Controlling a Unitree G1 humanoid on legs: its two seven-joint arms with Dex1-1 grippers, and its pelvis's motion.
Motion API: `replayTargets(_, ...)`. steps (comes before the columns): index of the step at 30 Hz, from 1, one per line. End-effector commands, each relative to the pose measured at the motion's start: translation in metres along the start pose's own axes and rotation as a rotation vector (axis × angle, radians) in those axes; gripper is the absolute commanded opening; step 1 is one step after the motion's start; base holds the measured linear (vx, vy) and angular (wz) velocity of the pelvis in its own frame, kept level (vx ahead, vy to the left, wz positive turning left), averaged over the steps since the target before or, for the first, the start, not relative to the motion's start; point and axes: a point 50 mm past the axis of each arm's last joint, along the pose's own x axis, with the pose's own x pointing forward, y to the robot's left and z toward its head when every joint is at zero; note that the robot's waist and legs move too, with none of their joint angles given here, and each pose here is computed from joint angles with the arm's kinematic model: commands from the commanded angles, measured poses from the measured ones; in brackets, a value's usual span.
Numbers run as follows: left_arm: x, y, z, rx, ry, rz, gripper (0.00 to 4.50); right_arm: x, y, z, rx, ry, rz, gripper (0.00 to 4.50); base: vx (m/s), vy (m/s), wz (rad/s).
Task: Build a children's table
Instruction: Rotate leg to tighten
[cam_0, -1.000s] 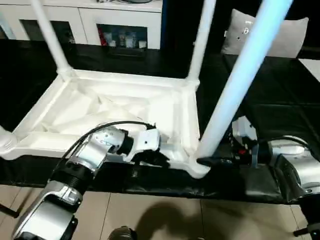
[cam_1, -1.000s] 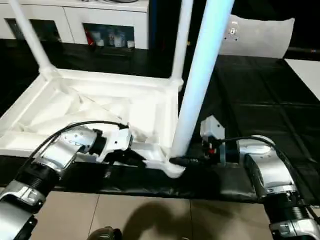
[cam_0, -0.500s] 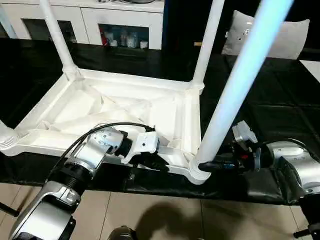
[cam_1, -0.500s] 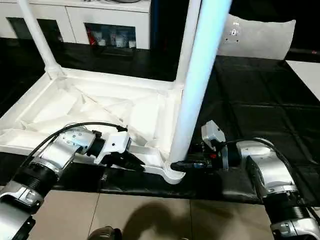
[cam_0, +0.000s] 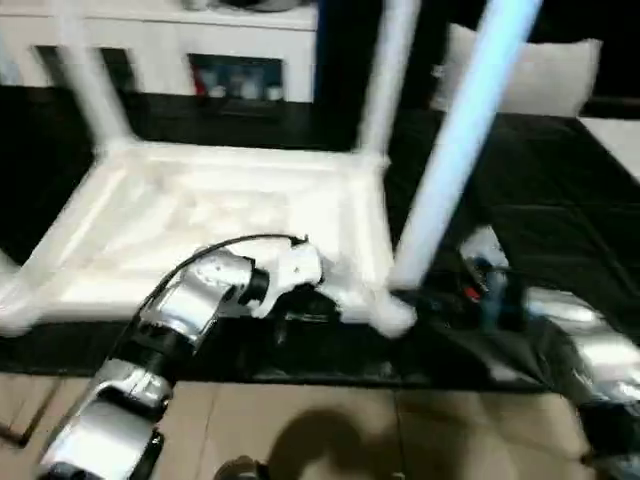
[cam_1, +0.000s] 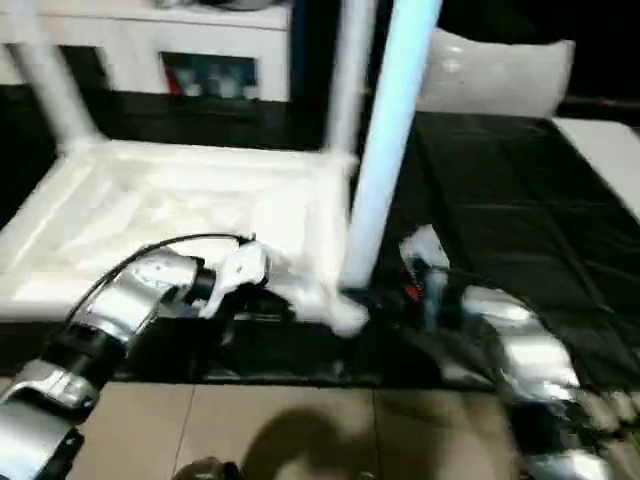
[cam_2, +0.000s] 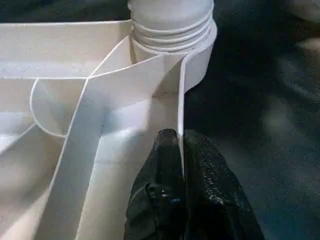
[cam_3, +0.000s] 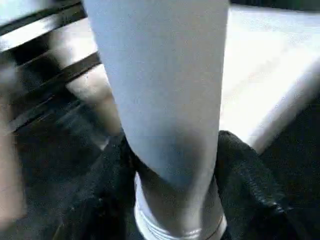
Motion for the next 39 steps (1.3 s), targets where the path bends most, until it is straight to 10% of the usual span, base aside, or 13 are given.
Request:
replayTargets(1, 0.026, -0.005, 0.036, 0.014, -0.124, 0.035, 0.0, 0.026, 0.012, -0.015, 0.072, 0.054, -0.075, 1.93, 0.0, 0.0, 0.0)
replayTargets(8, 0.047, 0.006, 0.057, -0.074, -0.166, 0.296, 0.0, 0.046, 0.015, -0.015, 0.106, 0.007, -0.406, 1.93, 0.0, 0.0, 0.0)
replayTargets(18, 0.048, 0.001, 0.053, -0.013, -0.139, 0.263, 0.0, 0.037, 0.011, -0.004, 0.049, -0.094, -0.441, 3.19, 0.0, 0.0, 0.0)
replayTargets(32, 0.016, -0.013, 0.019, 0.136, -0.115, -0.072, 0.0, -0.036, -0.016, 0.016, -0.317, -0.013, -0.031, 3.94, 0.0, 0.0, 0.0)
replayTargets(39, 0.004, -0.014, 0.011, 0.211, -0.059, -0.196, 0.0, -0.054, -0.009, 0.015, -0.339, 0.065, 0.239, 3.94, 0.0, 0.0, 0.0)
